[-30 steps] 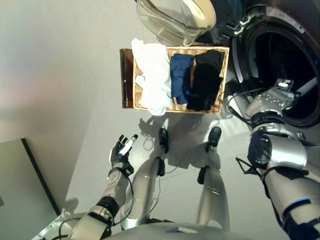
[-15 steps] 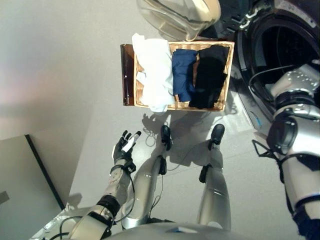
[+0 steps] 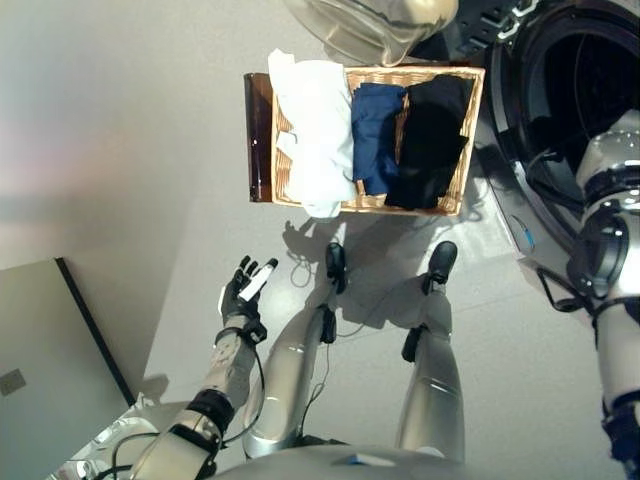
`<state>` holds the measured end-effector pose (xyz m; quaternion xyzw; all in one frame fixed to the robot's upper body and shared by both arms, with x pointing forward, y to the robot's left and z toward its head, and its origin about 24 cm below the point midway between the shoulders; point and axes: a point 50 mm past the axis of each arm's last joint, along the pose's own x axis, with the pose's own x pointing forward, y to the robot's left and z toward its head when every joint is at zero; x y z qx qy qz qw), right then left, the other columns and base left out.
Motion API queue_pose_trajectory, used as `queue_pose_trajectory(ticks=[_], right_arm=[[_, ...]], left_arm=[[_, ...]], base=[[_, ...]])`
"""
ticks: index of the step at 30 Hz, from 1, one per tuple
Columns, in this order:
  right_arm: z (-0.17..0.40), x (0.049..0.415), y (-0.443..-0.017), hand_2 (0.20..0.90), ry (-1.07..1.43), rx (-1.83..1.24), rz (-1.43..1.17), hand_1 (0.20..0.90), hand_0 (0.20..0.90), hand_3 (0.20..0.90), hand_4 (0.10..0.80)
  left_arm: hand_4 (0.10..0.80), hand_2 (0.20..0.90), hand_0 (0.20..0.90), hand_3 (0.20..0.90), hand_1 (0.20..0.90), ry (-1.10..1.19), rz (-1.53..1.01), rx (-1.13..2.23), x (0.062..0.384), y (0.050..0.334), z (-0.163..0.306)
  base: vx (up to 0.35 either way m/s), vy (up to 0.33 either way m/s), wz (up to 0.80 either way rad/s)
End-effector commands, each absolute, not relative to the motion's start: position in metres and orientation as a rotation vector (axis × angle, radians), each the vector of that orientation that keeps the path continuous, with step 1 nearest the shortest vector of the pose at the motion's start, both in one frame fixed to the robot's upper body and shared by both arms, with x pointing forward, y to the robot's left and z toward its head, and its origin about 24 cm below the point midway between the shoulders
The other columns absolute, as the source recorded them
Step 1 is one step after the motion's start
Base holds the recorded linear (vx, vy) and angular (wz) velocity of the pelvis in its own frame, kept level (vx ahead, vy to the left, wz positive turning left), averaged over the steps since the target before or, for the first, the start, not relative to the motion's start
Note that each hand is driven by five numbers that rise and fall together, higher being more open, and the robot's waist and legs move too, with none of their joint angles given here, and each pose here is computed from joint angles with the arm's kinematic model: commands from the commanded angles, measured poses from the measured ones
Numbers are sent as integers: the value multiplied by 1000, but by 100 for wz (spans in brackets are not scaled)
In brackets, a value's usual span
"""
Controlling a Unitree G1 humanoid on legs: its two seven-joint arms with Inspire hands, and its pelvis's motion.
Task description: Pick up the clothes and place them into the washing machine
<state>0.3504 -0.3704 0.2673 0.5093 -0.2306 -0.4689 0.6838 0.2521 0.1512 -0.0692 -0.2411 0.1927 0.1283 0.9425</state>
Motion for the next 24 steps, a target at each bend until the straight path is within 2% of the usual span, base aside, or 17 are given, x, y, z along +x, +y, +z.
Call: queue_pose_trajectory(ticks=[1, 10, 16, 19, 22, 24], right_arm=[[362, 316, -385, 900, -842, 937, -989, 900, 900, 900, 800], [355, 323, -378, 900, -803, 935, -1013, 900, 900, 900, 800], [355, 323, -377, 900, -744, 831, -1099, 900, 900, 900, 800], [353, 323, -377, 900, -666, 661, -1181, 900, 900, 900, 800], [339, 325, -382, 900, -421, 163, -1347, 900, 900, 900, 800], [339, 324, -383, 900, -368, 51, -1397, 900, 900, 900, 800]], left_arm=[[800, 900, 900, 900, 900, 318, 293, -404, 245, 175, -63], [800, 900, 900, 900, 900, 300, 322, -404, 248, 181, -59], [800, 900, 900, 900, 900, 290, 328, -391, 249, 182, -57], [800, 900, 900, 900, 900, 277, 322, -383, 250, 183, -54], [800, 900, 900, 900, 900, 242, 312, -355, 255, 186, -45], [800, 900, 900, 900, 900, 227, 311, -358, 258, 186, -42]], base=[[-43, -7, 0], [-4, -1, 0], [0, 0, 0], [-4, -1, 2], [-26, -4, 1], [-17, -5, 1]])
